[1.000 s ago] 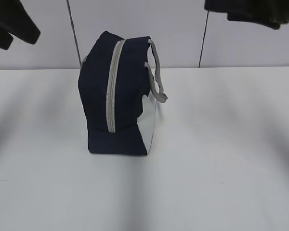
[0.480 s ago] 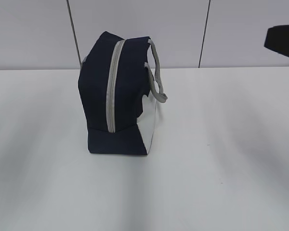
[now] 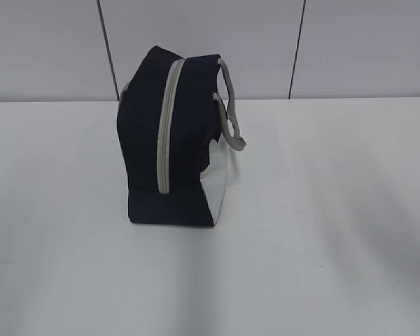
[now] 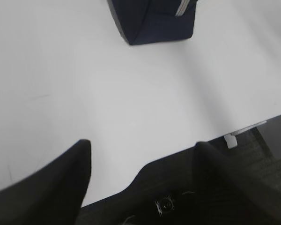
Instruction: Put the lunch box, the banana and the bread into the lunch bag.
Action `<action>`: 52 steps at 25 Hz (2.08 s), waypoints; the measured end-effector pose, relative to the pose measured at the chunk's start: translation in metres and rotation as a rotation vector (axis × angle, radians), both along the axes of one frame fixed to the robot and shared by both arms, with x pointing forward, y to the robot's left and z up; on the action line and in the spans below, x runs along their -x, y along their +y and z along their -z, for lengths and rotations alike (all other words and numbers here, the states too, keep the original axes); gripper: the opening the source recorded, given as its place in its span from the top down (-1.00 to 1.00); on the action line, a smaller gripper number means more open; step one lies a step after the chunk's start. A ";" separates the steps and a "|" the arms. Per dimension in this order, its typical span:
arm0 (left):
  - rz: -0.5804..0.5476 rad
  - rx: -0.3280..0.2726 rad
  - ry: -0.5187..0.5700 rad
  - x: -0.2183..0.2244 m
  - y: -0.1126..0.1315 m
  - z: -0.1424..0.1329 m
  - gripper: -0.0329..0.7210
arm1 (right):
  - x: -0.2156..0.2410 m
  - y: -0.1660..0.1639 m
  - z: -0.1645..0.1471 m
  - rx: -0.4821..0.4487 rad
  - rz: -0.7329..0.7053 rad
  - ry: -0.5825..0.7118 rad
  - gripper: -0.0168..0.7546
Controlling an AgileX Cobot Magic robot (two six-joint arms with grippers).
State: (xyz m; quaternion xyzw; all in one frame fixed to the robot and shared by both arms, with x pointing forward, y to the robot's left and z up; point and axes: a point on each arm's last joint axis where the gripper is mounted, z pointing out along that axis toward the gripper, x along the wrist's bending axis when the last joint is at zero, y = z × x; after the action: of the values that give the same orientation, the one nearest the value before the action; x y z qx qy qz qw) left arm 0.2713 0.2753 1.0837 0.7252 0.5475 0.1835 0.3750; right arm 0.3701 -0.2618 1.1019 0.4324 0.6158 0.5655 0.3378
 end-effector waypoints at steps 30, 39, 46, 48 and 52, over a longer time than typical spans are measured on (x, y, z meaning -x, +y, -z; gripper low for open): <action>-0.135 -0.009 -0.138 0.042 0.018 0.024 -0.13 | -0.001 -0.015 0.053 0.014 0.187 0.103 -0.29; -0.135 -0.009 -0.138 0.042 0.018 0.024 -0.11 | 0.004 0.000 0.056 0.019 0.040 0.129 -0.29; -0.135 -0.009 -0.138 0.042 0.018 0.024 -0.01 | 0.002 0.000 0.051 0.104 0.073 0.030 -0.29; -0.135 -0.009 -0.138 0.042 0.018 0.024 0.00 | 0.001 -0.001 0.049 0.083 0.090 0.021 -0.29; -0.135 -0.009 -0.138 0.042 0.018 0.024 0.01 | 0.000 -0.006 0.048 0.083 0.153 0.010 -0.29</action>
State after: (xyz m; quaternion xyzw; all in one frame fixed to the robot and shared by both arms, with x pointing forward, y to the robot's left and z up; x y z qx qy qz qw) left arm 0.2291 0.2929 1.0598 0.6738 0.5674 0.2604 0.3954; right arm 0.3703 -0.2674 1.0542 0.4665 0.6055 0.5098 0.3947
